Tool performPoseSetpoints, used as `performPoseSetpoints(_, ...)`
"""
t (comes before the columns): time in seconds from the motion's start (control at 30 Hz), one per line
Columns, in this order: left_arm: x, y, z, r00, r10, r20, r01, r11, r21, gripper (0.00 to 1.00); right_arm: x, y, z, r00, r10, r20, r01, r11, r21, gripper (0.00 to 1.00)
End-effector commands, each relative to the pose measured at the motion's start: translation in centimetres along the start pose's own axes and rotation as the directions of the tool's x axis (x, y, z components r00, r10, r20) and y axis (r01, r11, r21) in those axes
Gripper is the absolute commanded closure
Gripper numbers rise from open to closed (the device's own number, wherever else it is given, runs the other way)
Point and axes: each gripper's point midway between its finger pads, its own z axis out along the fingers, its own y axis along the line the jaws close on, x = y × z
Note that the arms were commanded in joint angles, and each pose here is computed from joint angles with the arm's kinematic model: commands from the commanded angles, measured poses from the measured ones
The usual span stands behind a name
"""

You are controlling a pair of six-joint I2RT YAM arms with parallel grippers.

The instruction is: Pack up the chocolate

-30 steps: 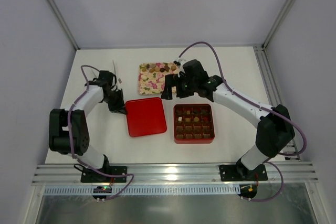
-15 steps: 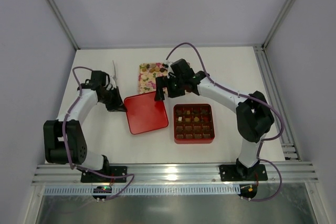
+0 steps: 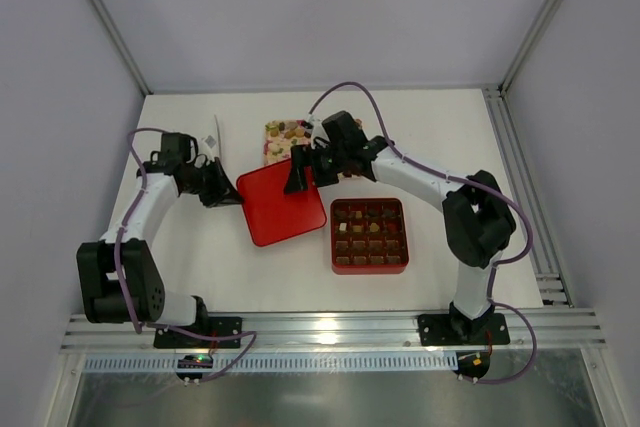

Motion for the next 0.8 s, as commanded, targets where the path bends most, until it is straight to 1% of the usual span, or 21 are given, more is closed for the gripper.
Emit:
performPoseSetpoints(0.0,-1.0,-2.3,-1.0,0.999,0.012,0.038,-0.016,0.994,0.111,1.0,-0.7,3.2,0.3,0.999,0.033,0.023,-0.028,0.985,-0.172,0.16)
performPoseSetpoints(0.03,-1.0,-2.5,-1.0,0.999,0.011,0.038,-0.016,0.993,0.115,1.0,-0.8,3.5,0.2,0.999,0.05,0.022,-0.044,0.98,-0.193,0.18)
performPoseSetpoints(0.07,-1.0,-2.4,-0.9,0.999,0.01,0.037,-0.014,0.993,0.117,1.0,-0.8,4.0,0.1,0.998,0.051,0.03,-0.043,0.972,-0.232,0.24)
performPoseSetpoints(0.1,-1.0,-2.4,-0.9,0.999,0.01,0.036,-0.014,0.993,0.119,1.0,-0.9,4.4,-0.1,0.996,0.083,0.028,-0.073,0.965,-0.253,0.26)
performPoseSetpoints(0.13,-0.9,-2.5,-0.9,0.999,0.01,0.036,-0.014,0.993,0.12,1.0,-1.1,4.4,-0.3,0.995,0.096,0.034,-0.083,0.96,-0.266,0.32)
performPoseSetpoints(0.23,-0.9,-2.7,-0.9,0.999,0.01,0.039,-0.015,0.991,0.133,1.0,-1.3,5.3,-0.9,0.991,0.123,0.042,-0.104,0.944,-0.312,0.41)
performPoseSetpoints(0.27,-0.9,-2.8,-1.0,0.999,0.016,0.041,-0.021,0.99,0.138,1.0,-1.4,5.3,-1.0,0.991,0.131,0.041,-0.111,0.942,-0.318,0.49)
performPoseSetpoints(0.3,-1.0,-2.9,-1.1,0.999,0.02,0.046,-0.027,0.989,0.144,1.0,-1.5,5.6,-1.2,0.99,0.131,0.044,-0.109,0.939,-0.326,0.54)
performPoseSetpoints(0.33,-0.9,-3.0,-1.1,0.999,0.019,0.046,-0.026,0.989,0.145,1.0,-1.5,5.8,-1.4,0.989,0.141,0.042,-0.119,0.936,-0.33,0.65)
performPoseSetpoints(0.43,-0.9,-2.9,-1.1,0.999,0.021,0.049,-0.027,0.989,0.145,1.0,-1.7,6.0,-2.0,0.986,0.161,0.047,-0.135,0.929,-0.345,0.78)
performPoseSetpoints(0.47,-1.0,-3.0,-1.3,0.998,0.023,0.057,-0.031,0.989,0.143,1.0,-1.9,6.2,-2.1,0.983,0.172,0.056,-0.141,0.923,-0.359,0.86)
performPoseSetpoints(0.5,-1.0,-3.0,-1.3,0.998,0.026,0.059,-0.034,0.989,0.143,0.99,-2.1,6.1,-2.3,0.981,0.184,0.058,-0.151,0.919,-0.364,0.89)
performPoseSetpoints(0.53,-1.0,-3.0,-1.3,0.998,0.026,0.062,-0.035,0.99,0.139,0.94,-2.1,6.2,-2.5,0.98,0.192,0.06,-0.157,0.916,-0.369,0.95)
performPoseSetpoints(0.6,-1.2,-2.9,-1.6,0.996,0.038,0.082,-0.048,0.991,0.126,0.87,-2.1,6.2,-2.8,0.976,0.21,0.057,-0.174,0.912,-0.372,0.96)
performPoseSetpoints(0.63,-1.3,-2.9,-1.7,0.995,0.047,0.092,-0.058,0.991,0.12,0.79,-2.4,6.4,-3.2,0.975,0.21,0.067,-0.17,0.91,-0.379,0.96)
performPoseSetpoints(0.7,-1.6,-3.1,-2.3,0.99,0.074,0.122,-0.087,0.991,0.099,0.67,-2.5,6.4,-3.6,0.971,0.23,0.068,-0.188,0.905,-0.38,0.96)
performPoseSetpoints(0.73,-2.1,-3.0,-2.6,0.985,0.087,0.148,-0.098,0.993,0.07,0.53,-2.6,6.2,-3.8,0.968,0.241,0.068,-0.198,0.903,-0.38,0.96)
performPoseSetpoints(0.77,-2.3,-3.2,-3.0,0.981,0.102,0.165,-0.112,0.992,0.057,0.47,-2.8,6.2,-4.2,0.966,0.247,0.072,-0.202,0.901,-0.385,0.96)
